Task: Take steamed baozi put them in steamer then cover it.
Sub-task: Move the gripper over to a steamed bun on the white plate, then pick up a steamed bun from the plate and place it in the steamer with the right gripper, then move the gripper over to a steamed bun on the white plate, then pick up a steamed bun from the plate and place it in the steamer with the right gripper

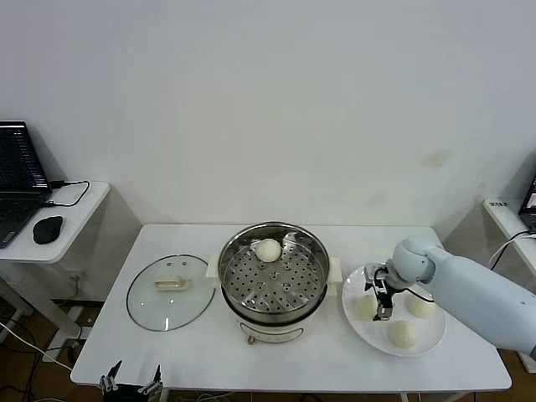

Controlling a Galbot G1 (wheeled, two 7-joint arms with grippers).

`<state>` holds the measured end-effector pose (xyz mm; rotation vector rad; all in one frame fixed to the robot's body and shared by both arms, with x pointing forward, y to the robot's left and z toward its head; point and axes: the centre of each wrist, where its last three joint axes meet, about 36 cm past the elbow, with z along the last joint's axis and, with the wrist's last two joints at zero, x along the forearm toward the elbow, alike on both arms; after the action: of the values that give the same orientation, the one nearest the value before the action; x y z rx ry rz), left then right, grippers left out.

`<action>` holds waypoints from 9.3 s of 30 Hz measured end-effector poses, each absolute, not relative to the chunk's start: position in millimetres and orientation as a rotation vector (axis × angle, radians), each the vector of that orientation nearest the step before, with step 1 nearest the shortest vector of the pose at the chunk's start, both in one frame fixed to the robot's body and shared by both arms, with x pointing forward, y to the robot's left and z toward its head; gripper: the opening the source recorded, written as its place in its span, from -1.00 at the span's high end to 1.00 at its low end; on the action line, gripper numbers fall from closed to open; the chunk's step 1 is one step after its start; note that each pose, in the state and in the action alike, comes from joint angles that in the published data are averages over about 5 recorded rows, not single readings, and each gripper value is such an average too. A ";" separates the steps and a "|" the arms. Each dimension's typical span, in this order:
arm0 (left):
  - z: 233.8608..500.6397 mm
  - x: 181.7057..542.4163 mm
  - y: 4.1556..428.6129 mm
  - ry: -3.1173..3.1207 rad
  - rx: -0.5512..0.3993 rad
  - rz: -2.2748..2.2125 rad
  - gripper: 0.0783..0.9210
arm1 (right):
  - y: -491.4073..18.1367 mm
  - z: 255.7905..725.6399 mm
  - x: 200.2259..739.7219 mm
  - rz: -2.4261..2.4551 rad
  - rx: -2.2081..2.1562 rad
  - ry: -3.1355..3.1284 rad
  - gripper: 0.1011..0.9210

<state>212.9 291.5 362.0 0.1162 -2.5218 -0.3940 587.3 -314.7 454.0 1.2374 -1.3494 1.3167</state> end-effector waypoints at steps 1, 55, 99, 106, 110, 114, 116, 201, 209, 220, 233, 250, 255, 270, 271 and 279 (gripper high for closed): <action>362.1 213.1 291.6 -2.522 0.117 -0.394 -0.77 | -314.9 453.7 587.2 1.316 1.237 -1.348 -0.76; 371.3 221.0 286.9 -2.578 0.100 -0.409 -0.77 | -337.2 593.6 595.9 1.320 1.188 -1.471 -0.18; 401.1 251.5 286.6 -2.729 0.149 -0.372 -0.77 | -28.5 625.9 656.8 1.246 1.498 -1.304 -0.18; 401.8 252.9 286.3 -2.734 0.149 -0.365 -0.77 | -7.1 605.2 659.4 1.240 1.494 -1.290 -0.18; 400.2 252.9 286.2 -2.730 0.148 -0.363 -0.77 | 1.2 597.1 660.9 1.234 1.493 -1.289 -0.18; 399.0 252.7 285.4 -2.728 0.148 -0.359 -0.77 | 7.3 591.6 661.4 1.234 1.492 -1.287 -0.18; 398.7 252.7 284.9 -2.728 0.147 -0.357 -0.77 | 8.8 590.5 661.7 1.234 1.490 -1.288 -0.21; 375.5 218.8 284.2 -2.572 0.100 -0.395 -0.77 | -366.7 482.5 540.8 1.302 1.296 -1.113 -0.76; 372.5 221.5 285.1 -2.571 0.100 -0.393 -0.77 | -364.2 471.7 542.1 1.292 1.291 -1.132 -0.76; 369.7 223.2 285.8 -2.568 0.106 -0.392 -0.77 | -363.4 463.9 541.3 1.284 1.286 -1.130 -0.76; 368.7 223.2 285.3 -2.567 0.107 -0.390 -0.77 | -365.9 457.5 542.2 1.275 1.268 -1.150 -0.68; 369.4 224.1 284.3 -2.572 0.110 -0.387 -0.77 | -375.0 476.5 546.4 1.230 1.259 -1.203 -0.14; 369.6 226.1 283.1 -2.580 0.111 -0.381 -0.77 | -376.4 500.5 559.3 1.229 1.254 -1.256 -0.13; 372.8 233.2 284.0 -2.621 0.134 -0.379 -0.77 | -316.2 645.0 650.1 1.395 1.505 -1.417 -0.14; 373.5 233.5 283.9 -2.624 0.135 -0.379 -0.77 | -309.7 654.7 655.8 1.418 1.537 -1.416 -0.14; 374.8 236.1 284.6 -2.634 0.148 -0.379 -0.77 | -243.8 710.3 685.6 1.633 1.806 -1.302 -0.14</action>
<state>236.1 284.6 374.8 0.1476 -2.6342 -0.3792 685.6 -243.8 710.3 1.8064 -1.3015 1.6328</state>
